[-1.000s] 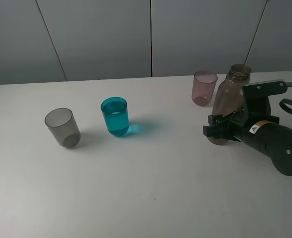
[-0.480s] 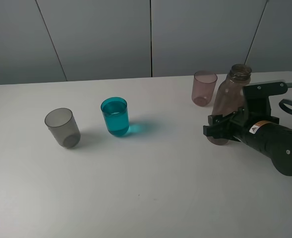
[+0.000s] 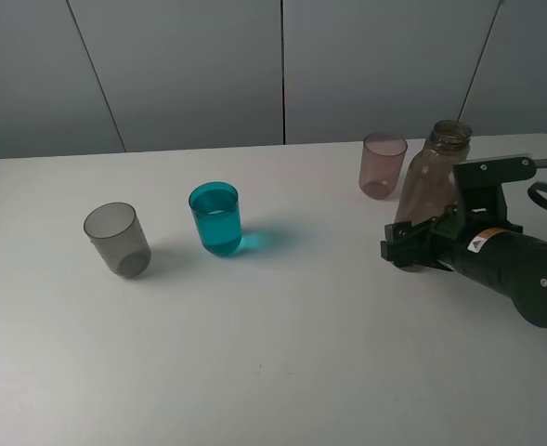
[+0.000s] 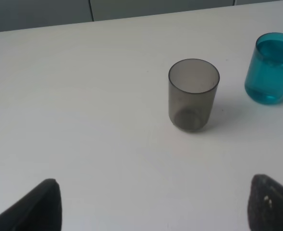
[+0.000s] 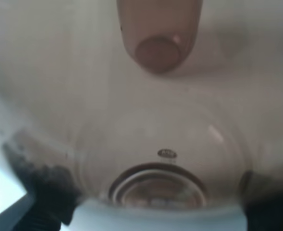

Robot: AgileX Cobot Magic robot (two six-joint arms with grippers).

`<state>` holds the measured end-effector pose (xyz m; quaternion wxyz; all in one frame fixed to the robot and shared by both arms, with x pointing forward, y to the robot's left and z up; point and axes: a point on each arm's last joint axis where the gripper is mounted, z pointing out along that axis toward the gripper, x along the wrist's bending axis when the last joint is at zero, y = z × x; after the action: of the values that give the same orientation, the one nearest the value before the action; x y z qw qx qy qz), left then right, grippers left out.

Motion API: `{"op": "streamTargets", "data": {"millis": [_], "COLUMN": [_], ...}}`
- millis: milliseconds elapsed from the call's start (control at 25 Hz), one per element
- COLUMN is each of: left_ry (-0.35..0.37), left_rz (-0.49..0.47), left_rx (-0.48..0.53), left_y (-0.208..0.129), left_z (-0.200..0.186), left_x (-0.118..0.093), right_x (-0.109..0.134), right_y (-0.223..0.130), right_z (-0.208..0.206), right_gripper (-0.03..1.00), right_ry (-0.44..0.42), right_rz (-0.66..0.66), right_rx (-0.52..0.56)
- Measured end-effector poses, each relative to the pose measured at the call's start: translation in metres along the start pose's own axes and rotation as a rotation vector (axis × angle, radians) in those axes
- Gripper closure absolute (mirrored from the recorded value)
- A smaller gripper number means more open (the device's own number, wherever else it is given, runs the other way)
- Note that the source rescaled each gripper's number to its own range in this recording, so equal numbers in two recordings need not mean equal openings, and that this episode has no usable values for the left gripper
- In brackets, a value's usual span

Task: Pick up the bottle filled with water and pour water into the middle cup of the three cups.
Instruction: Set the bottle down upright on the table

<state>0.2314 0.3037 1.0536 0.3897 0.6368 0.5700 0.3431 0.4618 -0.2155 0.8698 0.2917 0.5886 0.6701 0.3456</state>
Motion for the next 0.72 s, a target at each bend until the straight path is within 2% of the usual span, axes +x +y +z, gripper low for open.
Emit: {"op": "streamTargets", "data": {"millis": [720], "left_ry": [0.000], "left_rz": [0.000], "left_rx": [0.000], "left_y": [0.000], "left_z": [0.000], "left_x": [0.000], "right_x": [0.003], "right_y": [0.008], "right_z": [-0.017], "right_gripper": [0.41], "right_ry": [0.041], "right_rz": [0.021], "right_rx": [0.078]}}
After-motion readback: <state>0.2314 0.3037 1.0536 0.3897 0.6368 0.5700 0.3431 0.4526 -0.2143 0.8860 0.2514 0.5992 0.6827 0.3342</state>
